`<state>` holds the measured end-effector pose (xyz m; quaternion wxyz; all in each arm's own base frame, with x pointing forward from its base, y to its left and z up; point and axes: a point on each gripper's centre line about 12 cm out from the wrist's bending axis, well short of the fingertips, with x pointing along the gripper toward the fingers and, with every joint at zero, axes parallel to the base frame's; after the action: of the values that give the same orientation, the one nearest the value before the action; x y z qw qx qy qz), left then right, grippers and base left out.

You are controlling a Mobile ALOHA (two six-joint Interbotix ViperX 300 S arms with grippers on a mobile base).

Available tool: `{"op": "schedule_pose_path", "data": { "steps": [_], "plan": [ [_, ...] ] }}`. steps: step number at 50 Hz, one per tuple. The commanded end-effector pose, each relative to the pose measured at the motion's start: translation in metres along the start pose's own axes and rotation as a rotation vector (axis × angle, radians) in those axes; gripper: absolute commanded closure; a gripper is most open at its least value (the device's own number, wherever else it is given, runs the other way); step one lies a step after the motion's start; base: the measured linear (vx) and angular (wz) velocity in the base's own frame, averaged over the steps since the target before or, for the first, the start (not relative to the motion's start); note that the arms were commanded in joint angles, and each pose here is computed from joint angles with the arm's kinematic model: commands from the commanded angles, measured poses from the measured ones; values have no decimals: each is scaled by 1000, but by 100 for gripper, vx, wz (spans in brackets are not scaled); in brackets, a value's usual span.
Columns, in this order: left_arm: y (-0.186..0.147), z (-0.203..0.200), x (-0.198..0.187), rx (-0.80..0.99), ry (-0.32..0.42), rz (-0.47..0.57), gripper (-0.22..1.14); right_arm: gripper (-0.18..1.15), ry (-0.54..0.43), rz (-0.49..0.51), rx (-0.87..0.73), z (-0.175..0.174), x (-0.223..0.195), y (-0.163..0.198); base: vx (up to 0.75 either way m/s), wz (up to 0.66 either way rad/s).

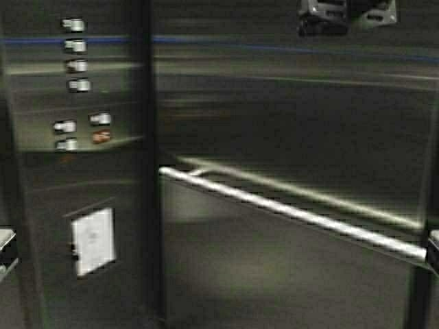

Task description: Navigate to elevator, push the call button, then enter the elevator

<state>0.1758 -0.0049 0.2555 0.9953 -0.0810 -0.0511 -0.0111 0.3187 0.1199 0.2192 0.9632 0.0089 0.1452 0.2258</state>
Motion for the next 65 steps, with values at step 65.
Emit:
{"op": "schedule_pose_path", "data": {
  "steps": [65],
  "plan": [
    [-6, 19, -18, -5, -63, -35, 89, 91, -213, 178, 23, -1, 35, 17, 20, 16]
  ]
}}
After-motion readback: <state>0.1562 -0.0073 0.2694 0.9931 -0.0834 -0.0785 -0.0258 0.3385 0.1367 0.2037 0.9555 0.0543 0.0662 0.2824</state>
